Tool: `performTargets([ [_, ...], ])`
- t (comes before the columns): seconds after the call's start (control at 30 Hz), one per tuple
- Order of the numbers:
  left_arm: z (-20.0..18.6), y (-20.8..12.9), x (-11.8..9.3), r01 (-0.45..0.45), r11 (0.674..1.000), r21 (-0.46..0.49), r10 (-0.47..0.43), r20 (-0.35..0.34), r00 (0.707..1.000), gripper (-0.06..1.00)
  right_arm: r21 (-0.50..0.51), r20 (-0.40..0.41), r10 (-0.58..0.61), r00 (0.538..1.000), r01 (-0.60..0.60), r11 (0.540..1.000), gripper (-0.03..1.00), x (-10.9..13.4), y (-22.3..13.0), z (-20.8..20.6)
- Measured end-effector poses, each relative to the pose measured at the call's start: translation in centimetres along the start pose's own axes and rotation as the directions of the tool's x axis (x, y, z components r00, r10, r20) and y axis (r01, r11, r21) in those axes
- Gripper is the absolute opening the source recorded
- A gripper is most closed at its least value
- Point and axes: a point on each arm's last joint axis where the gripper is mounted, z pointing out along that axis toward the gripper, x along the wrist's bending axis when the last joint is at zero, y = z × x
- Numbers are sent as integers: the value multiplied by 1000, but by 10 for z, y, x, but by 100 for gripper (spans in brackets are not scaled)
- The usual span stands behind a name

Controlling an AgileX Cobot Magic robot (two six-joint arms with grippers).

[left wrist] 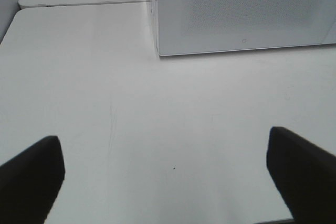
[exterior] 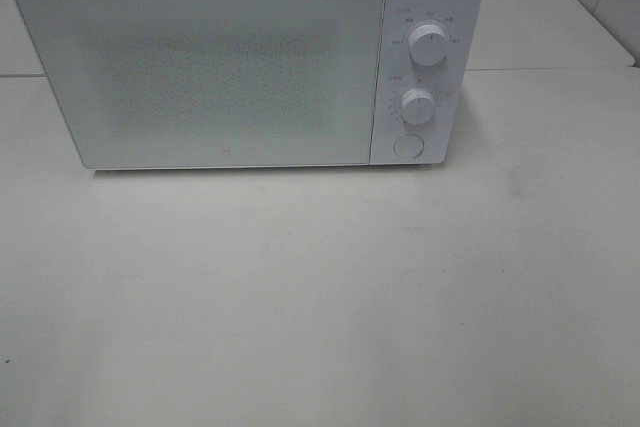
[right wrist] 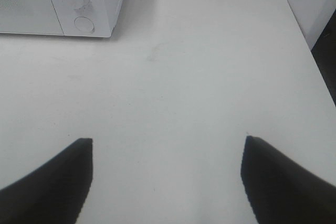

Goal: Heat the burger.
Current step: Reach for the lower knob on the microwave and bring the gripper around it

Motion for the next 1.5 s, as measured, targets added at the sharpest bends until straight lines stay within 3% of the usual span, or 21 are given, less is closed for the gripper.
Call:
performTargets([
  [0.97, 0, 0, 0, 0, 1000, 0, 0, 0, 1000, 99, 0, 0, -2, 1000, 2, 1000, 75, 0, 11, -2],
  [1.5, 0, 0, 0, 0, 1000, -1, 0, 0, 1000, 99, 49, -20, -36, 999, 37, 998, 75, 11, 58, 54],
])
